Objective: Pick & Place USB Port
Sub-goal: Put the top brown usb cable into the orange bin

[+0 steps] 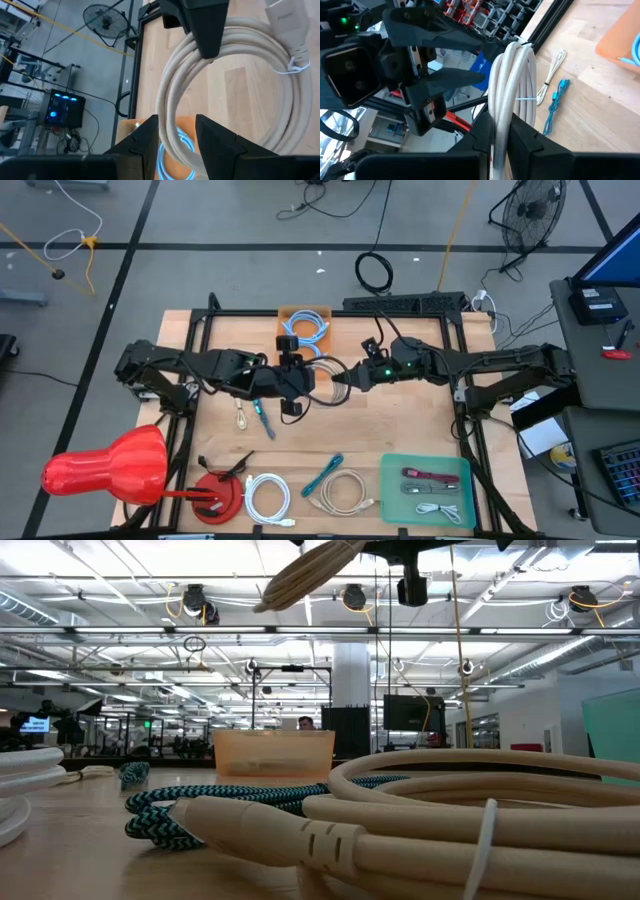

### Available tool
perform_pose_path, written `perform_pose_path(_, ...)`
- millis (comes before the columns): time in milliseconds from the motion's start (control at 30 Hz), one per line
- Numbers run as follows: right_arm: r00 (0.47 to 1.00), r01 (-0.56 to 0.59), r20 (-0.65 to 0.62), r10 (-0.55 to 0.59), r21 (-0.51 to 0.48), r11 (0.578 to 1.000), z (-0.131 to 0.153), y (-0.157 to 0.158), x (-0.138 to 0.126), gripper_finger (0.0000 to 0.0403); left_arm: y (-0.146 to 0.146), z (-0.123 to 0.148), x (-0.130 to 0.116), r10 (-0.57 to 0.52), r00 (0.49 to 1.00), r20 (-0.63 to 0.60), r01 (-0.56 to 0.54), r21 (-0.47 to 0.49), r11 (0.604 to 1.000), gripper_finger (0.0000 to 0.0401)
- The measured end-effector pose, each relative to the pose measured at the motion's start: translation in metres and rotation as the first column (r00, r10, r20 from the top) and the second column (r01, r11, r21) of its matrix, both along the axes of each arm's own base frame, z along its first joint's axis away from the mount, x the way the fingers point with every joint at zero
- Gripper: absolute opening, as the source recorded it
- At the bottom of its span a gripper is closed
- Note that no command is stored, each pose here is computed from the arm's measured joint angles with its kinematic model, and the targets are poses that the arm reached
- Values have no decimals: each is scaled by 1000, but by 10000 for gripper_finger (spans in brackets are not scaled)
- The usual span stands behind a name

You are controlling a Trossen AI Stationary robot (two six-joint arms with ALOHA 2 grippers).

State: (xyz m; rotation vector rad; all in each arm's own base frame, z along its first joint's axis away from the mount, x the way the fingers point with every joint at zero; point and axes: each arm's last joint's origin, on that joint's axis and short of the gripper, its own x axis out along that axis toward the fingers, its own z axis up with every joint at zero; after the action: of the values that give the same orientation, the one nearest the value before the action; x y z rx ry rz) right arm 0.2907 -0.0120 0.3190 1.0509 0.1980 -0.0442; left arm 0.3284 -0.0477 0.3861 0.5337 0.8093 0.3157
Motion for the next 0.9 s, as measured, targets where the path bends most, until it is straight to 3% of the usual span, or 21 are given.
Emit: perform_pose_path(900, 998, 1, 59, 0, -7, 1000, 6, 0, 1, 23, 38, -7, 11, 37, 998, -41, -38, -20, 999, 134)
